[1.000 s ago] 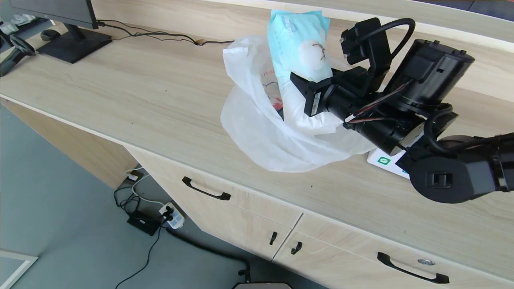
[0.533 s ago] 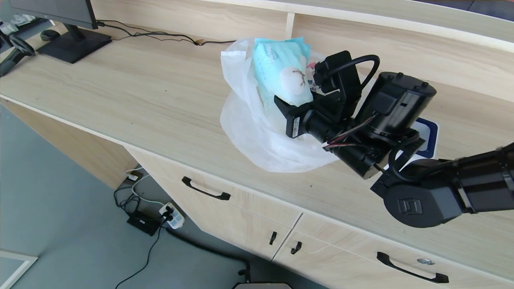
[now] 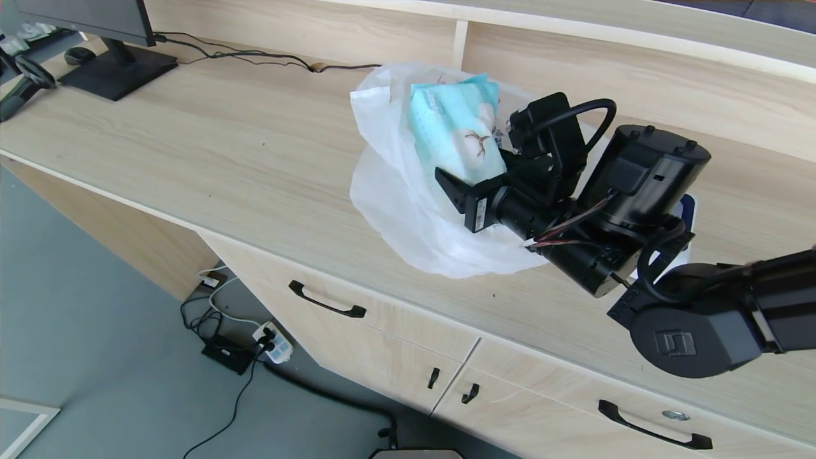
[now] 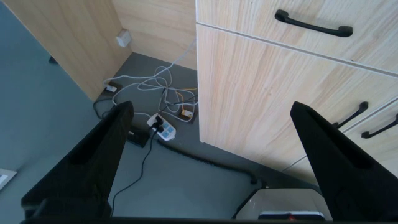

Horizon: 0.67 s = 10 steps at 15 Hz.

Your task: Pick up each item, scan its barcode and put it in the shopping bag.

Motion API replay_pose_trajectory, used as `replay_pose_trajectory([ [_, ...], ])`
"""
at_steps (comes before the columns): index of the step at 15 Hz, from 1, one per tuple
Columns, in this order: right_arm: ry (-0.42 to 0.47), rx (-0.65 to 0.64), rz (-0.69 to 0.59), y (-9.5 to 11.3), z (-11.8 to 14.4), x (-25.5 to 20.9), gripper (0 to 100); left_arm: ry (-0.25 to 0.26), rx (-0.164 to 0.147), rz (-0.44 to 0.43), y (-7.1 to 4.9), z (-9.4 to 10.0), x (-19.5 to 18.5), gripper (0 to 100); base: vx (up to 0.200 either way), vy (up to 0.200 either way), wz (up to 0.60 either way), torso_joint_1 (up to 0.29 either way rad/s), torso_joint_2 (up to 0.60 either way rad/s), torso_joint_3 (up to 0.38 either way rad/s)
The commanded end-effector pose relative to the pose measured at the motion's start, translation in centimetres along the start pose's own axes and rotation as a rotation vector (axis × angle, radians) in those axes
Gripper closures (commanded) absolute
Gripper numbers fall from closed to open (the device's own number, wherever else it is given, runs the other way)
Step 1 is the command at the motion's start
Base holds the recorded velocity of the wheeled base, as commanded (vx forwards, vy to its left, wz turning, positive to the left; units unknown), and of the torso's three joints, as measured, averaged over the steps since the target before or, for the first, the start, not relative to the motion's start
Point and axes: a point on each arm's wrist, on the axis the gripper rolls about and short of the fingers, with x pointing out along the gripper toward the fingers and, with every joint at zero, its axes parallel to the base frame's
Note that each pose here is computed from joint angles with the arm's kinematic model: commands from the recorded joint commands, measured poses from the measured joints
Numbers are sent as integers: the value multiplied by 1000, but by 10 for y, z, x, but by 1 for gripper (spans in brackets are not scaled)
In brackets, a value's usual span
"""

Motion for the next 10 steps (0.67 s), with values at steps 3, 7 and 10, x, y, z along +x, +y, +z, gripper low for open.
replay_pose_trajectory([
  [3,-28,13,-4,-1,7,2,0,0,0,1,0,0,0,0,0,0,0,0,0,0],
  [7,-78,28,-22,-5,18,3,0,0,-2,1,0,0,0,0,0,0,0,0,0,0],
  [10,-155,53,-86,-14,49,-3,0,1,-5,1,0,0,0,0,0,0,0,0,0,0],
])
